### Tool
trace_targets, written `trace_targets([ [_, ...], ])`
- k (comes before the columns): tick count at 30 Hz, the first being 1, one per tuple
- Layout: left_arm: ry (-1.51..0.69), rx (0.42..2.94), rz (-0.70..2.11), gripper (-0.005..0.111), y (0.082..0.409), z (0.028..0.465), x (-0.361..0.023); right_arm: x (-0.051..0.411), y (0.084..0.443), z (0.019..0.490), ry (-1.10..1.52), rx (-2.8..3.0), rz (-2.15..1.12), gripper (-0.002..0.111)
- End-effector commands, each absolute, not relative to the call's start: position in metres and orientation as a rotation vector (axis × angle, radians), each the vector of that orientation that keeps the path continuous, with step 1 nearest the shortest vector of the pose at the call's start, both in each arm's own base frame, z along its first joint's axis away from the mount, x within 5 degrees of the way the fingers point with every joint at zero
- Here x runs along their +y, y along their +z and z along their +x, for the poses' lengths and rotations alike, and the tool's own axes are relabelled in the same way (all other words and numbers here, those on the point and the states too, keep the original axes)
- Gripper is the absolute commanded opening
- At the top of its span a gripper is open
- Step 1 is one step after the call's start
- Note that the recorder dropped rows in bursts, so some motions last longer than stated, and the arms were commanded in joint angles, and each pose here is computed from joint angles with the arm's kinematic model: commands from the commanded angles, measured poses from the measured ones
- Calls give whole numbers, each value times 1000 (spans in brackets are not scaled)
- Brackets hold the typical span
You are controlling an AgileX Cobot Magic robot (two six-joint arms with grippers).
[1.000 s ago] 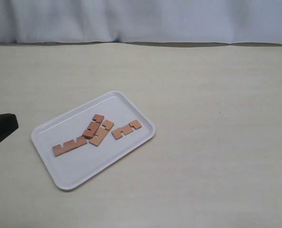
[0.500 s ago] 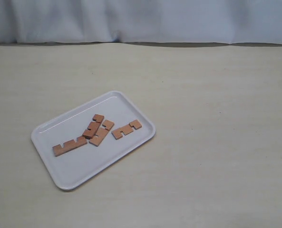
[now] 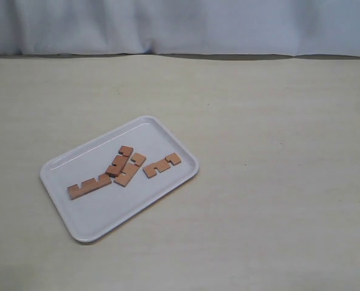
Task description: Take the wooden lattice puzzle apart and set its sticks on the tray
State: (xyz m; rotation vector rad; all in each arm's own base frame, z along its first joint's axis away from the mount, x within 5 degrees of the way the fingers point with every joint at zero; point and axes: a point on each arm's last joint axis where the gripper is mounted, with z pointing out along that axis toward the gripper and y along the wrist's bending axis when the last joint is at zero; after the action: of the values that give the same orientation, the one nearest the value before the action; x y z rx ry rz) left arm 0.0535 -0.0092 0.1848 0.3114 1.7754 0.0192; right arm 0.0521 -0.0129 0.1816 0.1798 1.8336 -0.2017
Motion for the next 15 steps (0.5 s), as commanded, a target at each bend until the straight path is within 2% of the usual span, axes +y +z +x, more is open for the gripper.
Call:
trace_targets([
  [1, 119, 1787, 159, 0, 185, 54, -1, -13, 182, 52, -205, 1826, 183, 4],
  [15, 190, 1797, 69, 0, 185, 54, 4, -13, 182, 52, -206, 1823, 183, 4],
])
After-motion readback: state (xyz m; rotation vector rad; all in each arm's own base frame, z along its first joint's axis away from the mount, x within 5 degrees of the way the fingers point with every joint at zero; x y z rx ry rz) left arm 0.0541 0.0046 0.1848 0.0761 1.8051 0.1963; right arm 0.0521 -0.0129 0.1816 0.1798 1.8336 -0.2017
